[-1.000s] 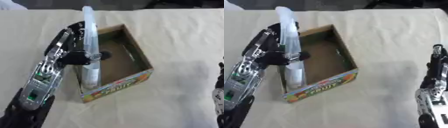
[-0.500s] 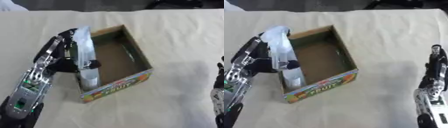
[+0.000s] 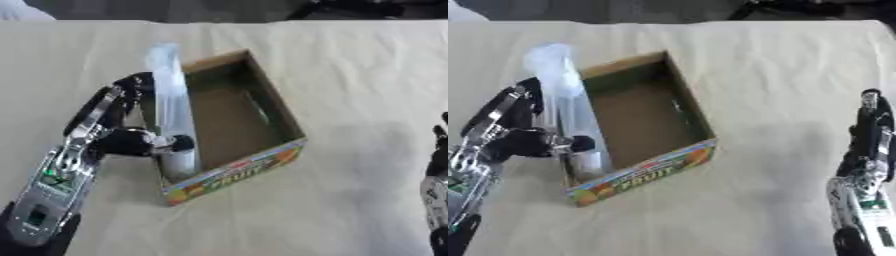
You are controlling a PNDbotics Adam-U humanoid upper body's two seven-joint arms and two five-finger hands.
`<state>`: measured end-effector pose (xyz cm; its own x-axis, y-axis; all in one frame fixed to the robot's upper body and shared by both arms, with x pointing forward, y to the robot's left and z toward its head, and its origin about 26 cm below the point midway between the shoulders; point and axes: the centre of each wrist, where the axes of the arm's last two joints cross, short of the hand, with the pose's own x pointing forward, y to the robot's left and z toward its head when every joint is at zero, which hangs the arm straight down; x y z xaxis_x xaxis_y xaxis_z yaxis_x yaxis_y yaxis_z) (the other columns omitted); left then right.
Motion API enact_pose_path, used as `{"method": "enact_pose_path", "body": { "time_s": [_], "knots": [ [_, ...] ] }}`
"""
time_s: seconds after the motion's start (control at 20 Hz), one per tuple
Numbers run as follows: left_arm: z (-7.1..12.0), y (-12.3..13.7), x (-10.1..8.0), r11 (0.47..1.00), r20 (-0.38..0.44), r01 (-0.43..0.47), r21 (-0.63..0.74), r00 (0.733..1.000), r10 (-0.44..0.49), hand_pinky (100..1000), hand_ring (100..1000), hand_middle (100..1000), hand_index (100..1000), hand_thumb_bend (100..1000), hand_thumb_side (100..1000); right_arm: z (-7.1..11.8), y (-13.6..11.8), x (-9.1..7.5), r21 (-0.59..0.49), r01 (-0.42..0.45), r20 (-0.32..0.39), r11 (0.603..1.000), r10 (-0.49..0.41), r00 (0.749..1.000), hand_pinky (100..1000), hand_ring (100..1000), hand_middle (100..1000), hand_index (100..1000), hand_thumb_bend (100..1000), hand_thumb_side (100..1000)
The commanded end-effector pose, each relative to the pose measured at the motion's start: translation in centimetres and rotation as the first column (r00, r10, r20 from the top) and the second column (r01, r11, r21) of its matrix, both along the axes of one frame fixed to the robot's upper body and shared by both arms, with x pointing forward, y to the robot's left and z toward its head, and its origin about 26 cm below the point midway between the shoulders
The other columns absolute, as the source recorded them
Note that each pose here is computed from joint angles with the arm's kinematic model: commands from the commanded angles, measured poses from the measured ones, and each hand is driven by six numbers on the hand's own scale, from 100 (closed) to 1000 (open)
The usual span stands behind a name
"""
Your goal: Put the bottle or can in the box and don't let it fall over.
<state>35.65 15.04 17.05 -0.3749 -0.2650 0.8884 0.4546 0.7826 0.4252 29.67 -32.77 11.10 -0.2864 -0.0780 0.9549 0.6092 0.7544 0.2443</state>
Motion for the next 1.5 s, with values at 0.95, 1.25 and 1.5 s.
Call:
{"method": "enact_pose_path", "body": {
  "time_s": [0.95,1.25,1.5],
  "knots": [
    [1.5,4.8,-1.9,0.997,0.089,-0.082,-0.006,0.993,0.082,1000,791,846,751,936,243,0.6,-0.4,-0.1,-0.004,0.016,0.014,1.0,-0.016,1.0,1000,1000,1000,1000,100,801],
    [3.2,4.6,-2.7,0.995,0.145,-0.076,-0.061,0.986,0.084,1000,789,844,751,905,265,0.6,-0.4,-0.2,-0.005,0.014,0.016,1.0,-0.014,1.0,1000,1000,1000,1000,100,789],
    [3.4,5.4,-3.1,0.993,0.142,-0.092,-0.07,0.985,0.102,1000,789,844,750,888,257,0.7,-0.5,-0.2,-0.007,0.016,0.021,1.0,-0.016,1.0,1000,1000,1000,1000,100,773]
  ]
}}
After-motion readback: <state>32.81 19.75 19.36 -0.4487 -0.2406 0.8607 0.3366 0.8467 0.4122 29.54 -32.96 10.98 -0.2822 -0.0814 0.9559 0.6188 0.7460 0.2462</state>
